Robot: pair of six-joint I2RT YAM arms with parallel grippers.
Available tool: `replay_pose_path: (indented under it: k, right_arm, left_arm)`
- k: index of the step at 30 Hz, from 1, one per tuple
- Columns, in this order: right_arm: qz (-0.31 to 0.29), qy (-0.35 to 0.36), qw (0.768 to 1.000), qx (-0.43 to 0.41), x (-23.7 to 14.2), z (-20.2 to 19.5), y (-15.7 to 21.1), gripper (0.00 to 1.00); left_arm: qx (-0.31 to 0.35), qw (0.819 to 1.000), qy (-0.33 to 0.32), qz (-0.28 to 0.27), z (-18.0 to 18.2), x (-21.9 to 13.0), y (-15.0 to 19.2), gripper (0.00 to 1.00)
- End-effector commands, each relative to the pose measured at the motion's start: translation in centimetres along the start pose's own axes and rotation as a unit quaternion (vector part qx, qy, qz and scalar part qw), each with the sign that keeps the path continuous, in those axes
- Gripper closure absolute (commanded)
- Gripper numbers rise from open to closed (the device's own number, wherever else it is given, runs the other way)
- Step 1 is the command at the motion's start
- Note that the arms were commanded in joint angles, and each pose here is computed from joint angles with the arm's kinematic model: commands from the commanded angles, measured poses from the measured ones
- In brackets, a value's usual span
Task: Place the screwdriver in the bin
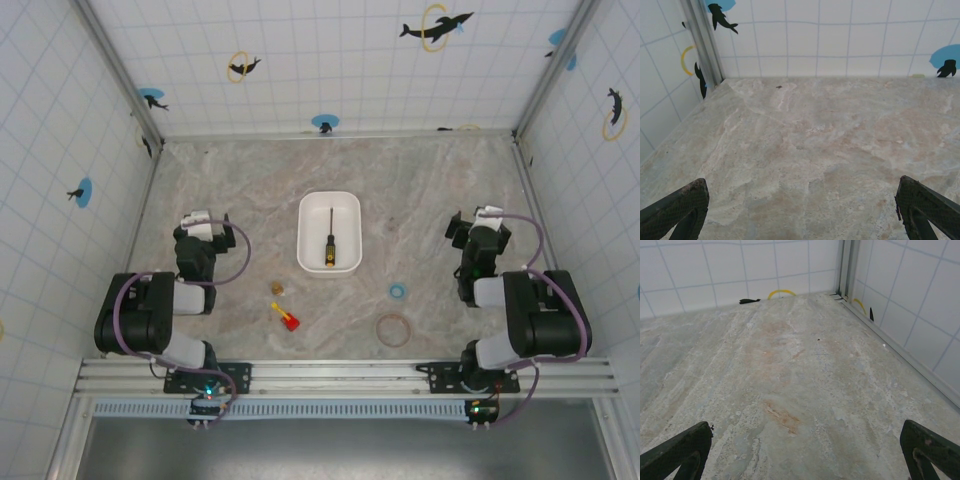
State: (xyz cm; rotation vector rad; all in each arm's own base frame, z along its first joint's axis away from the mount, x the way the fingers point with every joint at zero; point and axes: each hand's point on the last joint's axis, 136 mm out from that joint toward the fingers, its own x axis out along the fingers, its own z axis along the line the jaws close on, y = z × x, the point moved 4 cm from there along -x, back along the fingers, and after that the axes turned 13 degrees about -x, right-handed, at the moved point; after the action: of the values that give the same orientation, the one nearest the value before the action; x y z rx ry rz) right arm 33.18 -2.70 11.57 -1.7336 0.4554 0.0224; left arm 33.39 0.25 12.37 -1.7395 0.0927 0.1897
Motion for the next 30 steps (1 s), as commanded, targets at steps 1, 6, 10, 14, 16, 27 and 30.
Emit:
replay_pose_path:
  k: [1,6,10,14,16,27,30]
  right_arm:
    - [-0.021,0.005,1.0,0.008,0.46,-0.11,-1.49,0.01]
    - [-0.023,0.006,1.0,0.008,0.4,-0.13,-1.54,0.01]
    - [-0.023,0.006,1.0,0.008,0.41,-0.15,-1.51,0.01]
    - [-0.024,0.006,1.0,0.009,0.41,-0.14,-1.57,0.01]
    - [-0.023,0.006,1.0,0.008,0.42,-0.14,-1.55,0.01]
    - [-0.023,0.006,1.0,0.009,0.41,-0.14,-1.57,0.01]
    - [-0.023,0.006,1.0,0.008,0.41,-0.14,-1.53,0.01]
  left_arm:
    - [0.0,1.0,0.002,-0.008,-0.01,0.43,-0.58,0.02]
    - [0.005,1.0,-0.001,-0.011,-0.18,0.41,-0.64,0.03]
    - [0.005,1.0,-0.001,-0.011,-0.2,0.41,-0.62,0.02]
    - [0.004,1.0,-0.002,-0.011,-0.14,0.41,-0.62,0.02]
    - [0.004,1.0,-0.001,-0.01,-0.16,0.4,-0.59,0.03]
    - [0.004,1.0,-0.001,-0.01,-0.15,0.4,-0.58,0.03]
    - [0.004,1.0,-0.001,-0.011,-0.17,0.42,-0.63,0.03]
